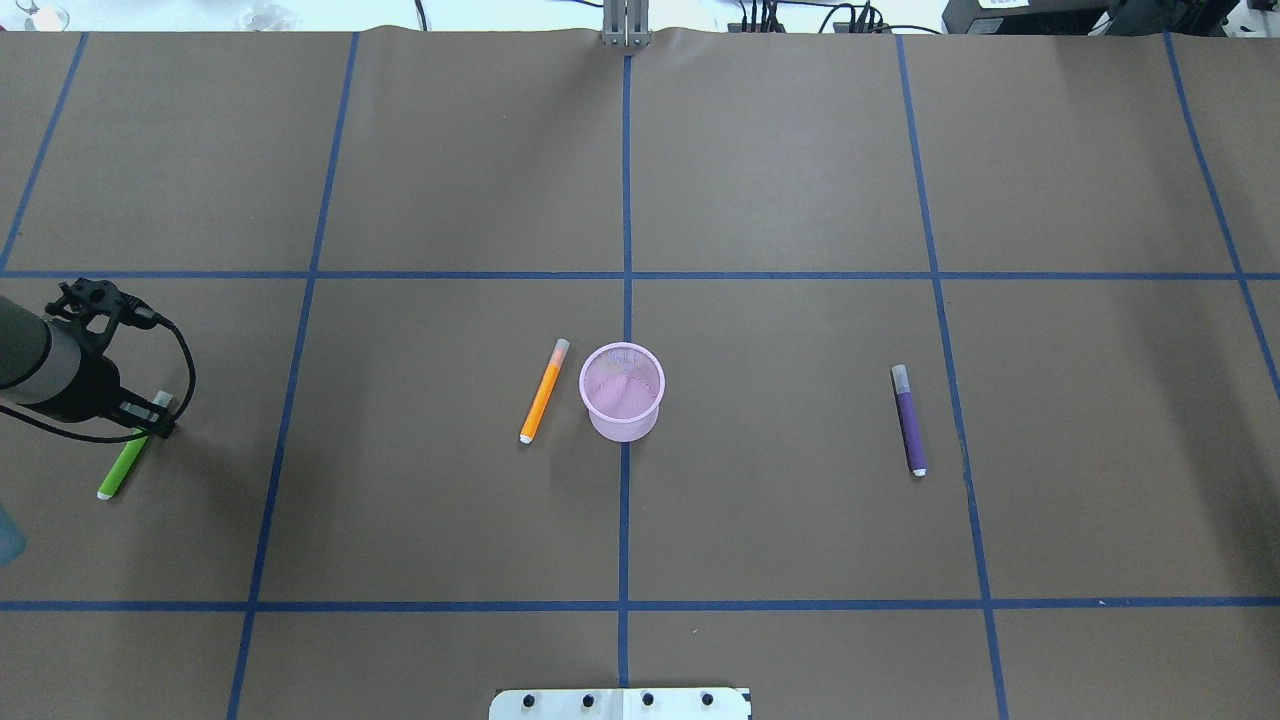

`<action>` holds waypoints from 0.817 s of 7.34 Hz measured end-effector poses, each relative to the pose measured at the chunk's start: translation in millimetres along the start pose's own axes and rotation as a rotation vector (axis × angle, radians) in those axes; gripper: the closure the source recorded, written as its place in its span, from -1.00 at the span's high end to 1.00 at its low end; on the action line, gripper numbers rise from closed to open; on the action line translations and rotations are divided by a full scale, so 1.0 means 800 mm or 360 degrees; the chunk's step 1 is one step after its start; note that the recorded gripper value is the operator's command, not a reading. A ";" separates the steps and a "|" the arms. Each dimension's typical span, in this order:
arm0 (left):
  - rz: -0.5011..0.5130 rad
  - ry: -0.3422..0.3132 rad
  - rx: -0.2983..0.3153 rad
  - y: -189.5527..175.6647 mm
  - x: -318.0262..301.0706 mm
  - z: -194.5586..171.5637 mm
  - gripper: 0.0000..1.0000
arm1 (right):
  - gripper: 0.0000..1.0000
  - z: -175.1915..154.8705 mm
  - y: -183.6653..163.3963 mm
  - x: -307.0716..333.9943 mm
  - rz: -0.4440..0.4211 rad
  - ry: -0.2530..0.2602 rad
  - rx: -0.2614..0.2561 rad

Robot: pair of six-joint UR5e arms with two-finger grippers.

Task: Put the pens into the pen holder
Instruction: 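Close the left gripper on the green marker's cap end, then lift the green marker upright with the left gripper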

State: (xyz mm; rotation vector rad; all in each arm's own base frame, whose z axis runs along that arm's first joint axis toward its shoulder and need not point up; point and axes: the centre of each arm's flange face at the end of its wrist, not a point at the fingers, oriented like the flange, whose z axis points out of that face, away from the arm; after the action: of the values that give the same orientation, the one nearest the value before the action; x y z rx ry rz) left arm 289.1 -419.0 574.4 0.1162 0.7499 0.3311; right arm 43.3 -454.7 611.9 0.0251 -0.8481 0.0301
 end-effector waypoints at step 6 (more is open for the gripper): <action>0.0025 0.0146 0.0144 0.004 0.030 -0.093 -1.00 | 1.00 0.001 -0.007 0.001 -0.0002 0.0001 0.0004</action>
State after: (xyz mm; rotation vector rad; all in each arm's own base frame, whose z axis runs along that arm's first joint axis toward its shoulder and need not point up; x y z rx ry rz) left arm 253.6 -408.9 505.2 0.1932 0.8552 0.3191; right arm 43.1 -460.5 612.8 0.0281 -0.8477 0.0300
